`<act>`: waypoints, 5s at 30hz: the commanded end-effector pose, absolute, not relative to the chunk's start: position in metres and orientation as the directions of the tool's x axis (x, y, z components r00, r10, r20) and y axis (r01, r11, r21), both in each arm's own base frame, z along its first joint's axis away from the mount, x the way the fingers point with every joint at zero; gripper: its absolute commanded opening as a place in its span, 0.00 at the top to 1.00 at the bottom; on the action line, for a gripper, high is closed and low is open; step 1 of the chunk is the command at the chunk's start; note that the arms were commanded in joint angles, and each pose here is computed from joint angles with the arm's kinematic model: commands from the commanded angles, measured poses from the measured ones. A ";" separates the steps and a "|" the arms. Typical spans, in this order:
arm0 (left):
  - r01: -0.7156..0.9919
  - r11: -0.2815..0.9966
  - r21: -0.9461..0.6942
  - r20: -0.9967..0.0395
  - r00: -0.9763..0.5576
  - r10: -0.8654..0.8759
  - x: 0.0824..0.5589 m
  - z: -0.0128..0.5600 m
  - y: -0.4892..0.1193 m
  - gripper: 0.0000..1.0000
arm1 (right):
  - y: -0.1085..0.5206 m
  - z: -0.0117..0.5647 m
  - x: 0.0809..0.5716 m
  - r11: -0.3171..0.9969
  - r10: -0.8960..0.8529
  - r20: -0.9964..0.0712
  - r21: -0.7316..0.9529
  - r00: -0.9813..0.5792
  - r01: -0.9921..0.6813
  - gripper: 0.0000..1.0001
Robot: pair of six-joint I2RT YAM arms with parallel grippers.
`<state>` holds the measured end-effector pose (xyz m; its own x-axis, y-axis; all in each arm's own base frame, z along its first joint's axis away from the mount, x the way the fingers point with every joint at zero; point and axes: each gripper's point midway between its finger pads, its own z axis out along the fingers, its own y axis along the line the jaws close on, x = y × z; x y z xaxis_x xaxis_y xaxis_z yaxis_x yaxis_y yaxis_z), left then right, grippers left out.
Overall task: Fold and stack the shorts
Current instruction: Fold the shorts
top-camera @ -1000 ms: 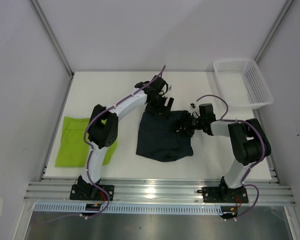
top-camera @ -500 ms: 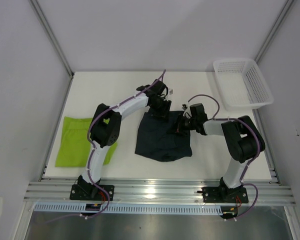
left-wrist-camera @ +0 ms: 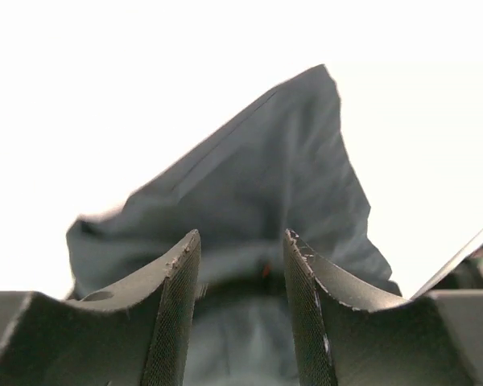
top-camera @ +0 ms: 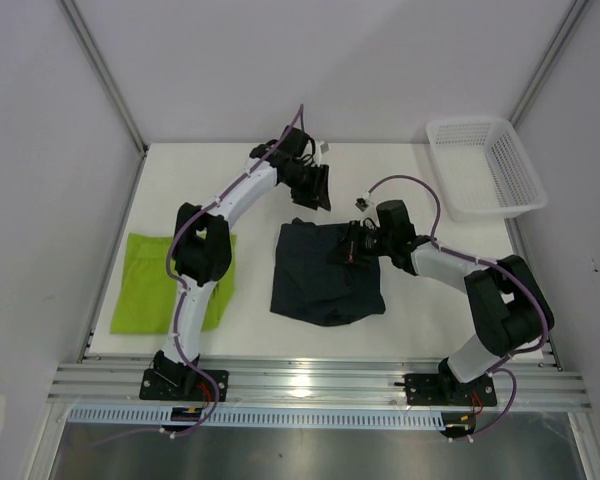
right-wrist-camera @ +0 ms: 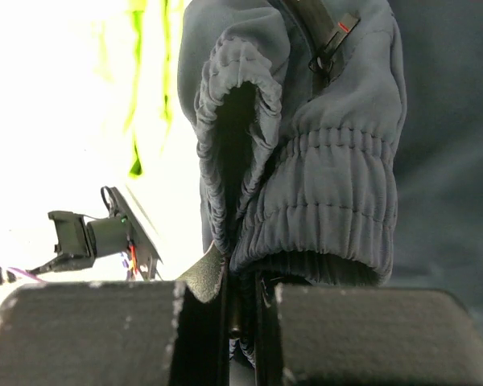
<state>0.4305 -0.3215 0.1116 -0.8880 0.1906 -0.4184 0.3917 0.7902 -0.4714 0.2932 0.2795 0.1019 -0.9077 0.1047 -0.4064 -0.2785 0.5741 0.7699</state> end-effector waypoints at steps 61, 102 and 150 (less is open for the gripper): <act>0.544 0.686 -0.484 -0.327 -0.839 0.434 0.400 0.019 -0.343 0.60 | 0.187 0.096 0.344 0.793 -0.035 -0.412 0.543 -0.911 -0.276 0.98; 0.465 0.739 -0.488 -0.368 -0.877 0.309 0.413 0.044 -0.320 0.55 | 0.155 0.166 0.426 0.916 -0.210 -0.658 0.125 -0.723 -0.380 0.06; -0.027 0.910 -0.415 -0.442 -0.868 -0.227 0.319 0.078 -0.175 0.25 | 0.174 0.120 0.272 0.781 0.271 -0.480 0.617 -0.834 -0.101 0.71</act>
